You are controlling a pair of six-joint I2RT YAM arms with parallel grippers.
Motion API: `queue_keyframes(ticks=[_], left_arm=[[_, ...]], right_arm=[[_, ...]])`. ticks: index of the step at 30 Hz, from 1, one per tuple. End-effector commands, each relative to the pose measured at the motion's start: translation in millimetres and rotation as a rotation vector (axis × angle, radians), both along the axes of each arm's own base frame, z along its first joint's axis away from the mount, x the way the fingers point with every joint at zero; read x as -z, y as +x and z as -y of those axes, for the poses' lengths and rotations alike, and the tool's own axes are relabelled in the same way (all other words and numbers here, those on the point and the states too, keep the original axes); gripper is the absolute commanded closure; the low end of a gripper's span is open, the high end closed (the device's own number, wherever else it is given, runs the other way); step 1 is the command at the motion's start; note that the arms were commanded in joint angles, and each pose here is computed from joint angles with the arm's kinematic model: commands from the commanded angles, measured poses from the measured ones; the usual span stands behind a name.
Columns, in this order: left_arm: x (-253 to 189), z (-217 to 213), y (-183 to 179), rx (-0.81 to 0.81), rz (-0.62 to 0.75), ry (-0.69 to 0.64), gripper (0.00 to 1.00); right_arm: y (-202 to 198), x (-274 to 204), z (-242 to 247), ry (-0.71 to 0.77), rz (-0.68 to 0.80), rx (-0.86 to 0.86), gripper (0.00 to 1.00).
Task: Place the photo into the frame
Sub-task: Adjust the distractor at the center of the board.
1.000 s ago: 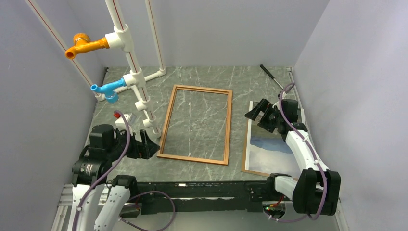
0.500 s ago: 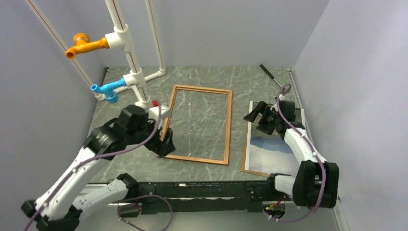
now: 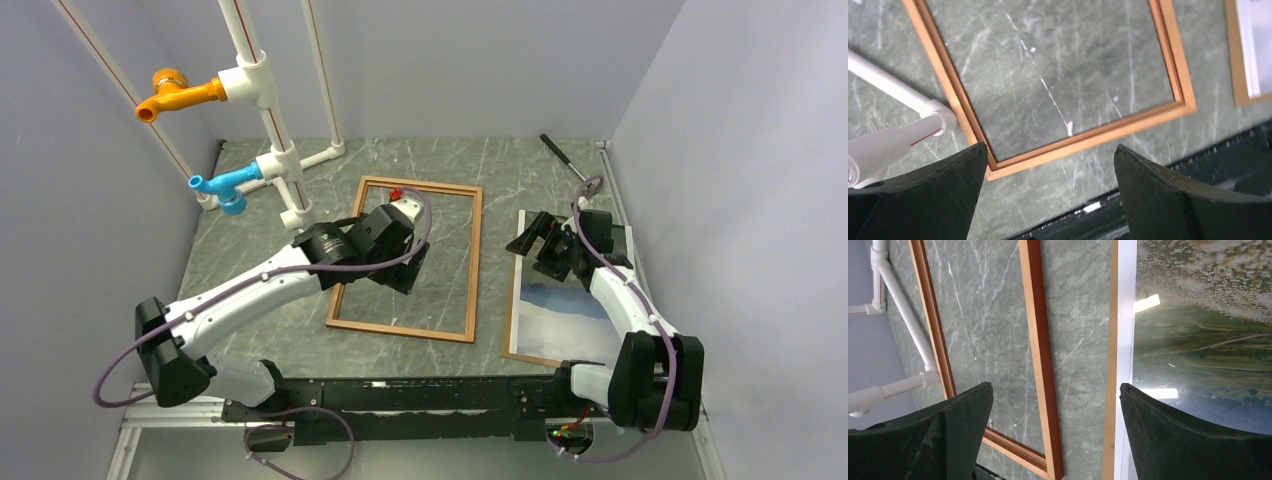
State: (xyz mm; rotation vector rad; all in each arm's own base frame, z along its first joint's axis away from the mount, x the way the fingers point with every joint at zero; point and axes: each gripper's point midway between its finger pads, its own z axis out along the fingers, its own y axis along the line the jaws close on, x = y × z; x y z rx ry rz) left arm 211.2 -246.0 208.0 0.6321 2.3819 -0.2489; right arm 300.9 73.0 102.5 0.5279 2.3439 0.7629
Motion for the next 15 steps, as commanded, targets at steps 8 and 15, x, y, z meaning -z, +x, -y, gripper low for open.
queue_keyframes(ticks=[8, 15], left_arm=[[-5.1, -4.9, 59.8, -0.364, 0.16, -0.032, 0.01], [19.0, -26.5, 84.6, -0.434, 0.13, 0.013, 0.09]], right_arm=[[-0.7, 7.3, -1.1, -0.004, 0.014, -0.025, 0.0], [-0.5, 6.7, -2.9, 0.009, 0.015, -0.03, 0.0]])
